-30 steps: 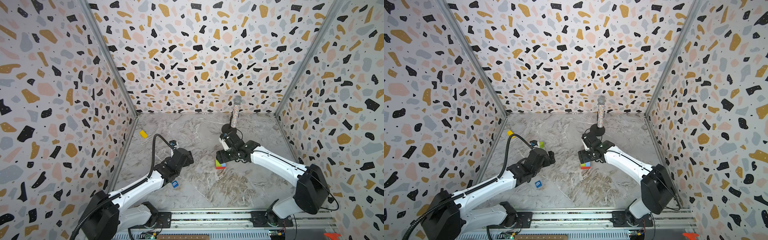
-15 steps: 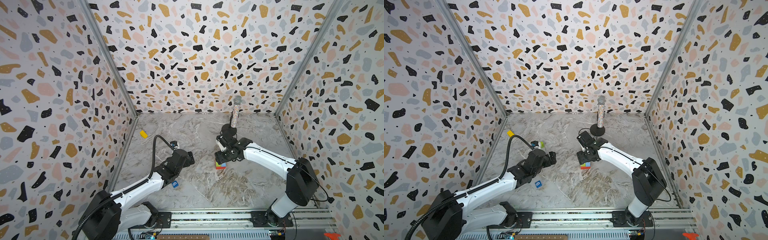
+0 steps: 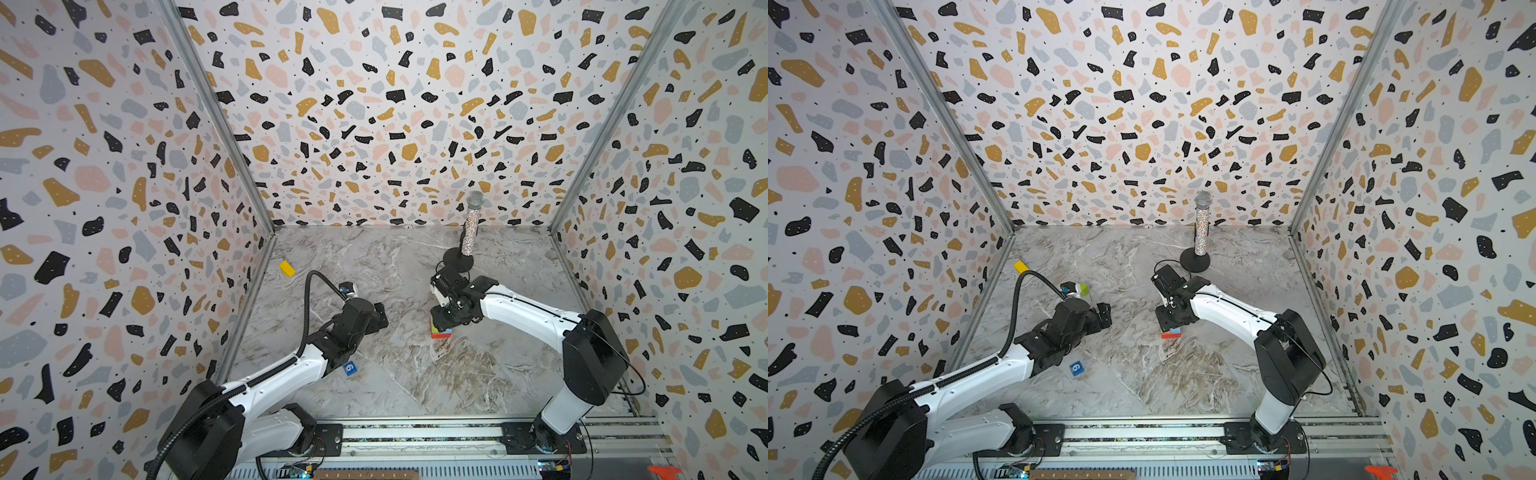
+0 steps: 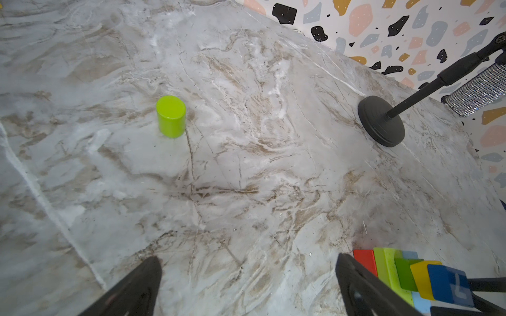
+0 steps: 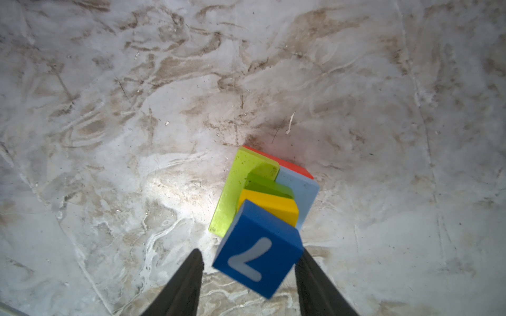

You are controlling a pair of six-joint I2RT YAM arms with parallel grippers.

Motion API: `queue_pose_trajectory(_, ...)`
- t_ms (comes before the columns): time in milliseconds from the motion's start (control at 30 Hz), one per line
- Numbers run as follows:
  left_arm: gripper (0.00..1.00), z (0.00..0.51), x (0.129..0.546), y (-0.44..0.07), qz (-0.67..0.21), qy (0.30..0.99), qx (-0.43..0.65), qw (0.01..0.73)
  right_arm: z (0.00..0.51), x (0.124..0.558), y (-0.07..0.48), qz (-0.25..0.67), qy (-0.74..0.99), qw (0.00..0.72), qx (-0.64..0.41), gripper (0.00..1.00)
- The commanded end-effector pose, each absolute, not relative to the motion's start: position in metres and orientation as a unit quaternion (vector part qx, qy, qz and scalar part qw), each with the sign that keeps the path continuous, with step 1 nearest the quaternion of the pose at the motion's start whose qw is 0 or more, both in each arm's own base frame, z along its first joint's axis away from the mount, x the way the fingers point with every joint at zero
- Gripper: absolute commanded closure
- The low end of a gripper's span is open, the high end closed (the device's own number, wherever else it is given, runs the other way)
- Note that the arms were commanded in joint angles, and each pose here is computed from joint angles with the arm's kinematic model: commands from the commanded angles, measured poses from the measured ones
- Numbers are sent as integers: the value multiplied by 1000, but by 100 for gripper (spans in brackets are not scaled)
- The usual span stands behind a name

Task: Build the wood block tower
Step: 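Lower the right gripper and close it around the blue '7' cube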

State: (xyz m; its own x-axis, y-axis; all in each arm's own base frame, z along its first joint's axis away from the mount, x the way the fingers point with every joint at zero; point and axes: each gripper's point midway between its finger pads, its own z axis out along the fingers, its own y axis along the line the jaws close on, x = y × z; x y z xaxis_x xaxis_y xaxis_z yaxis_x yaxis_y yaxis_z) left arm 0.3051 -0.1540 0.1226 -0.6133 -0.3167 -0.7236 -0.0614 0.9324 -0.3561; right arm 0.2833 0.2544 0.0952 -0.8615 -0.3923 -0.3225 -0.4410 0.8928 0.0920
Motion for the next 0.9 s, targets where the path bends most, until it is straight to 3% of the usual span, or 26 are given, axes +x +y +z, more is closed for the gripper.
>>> queue_pose_trajectory(0, 0, 118, 306, -151, -147, 886, -102, 429, 103, 287, 260, 85, 959, 153, -221, 45)
queue_pose_trajectory(300, 0, 118, 306, -147, -144, 886, -103, 428, 96, 289, 264, 86, 961, 145, -220, 48)
queue_pose_trajectory(867, 0, 119, 307, -142, -142, 886, -103, 430, 97, 292, 263, 81, 962, 148, -214, 66)
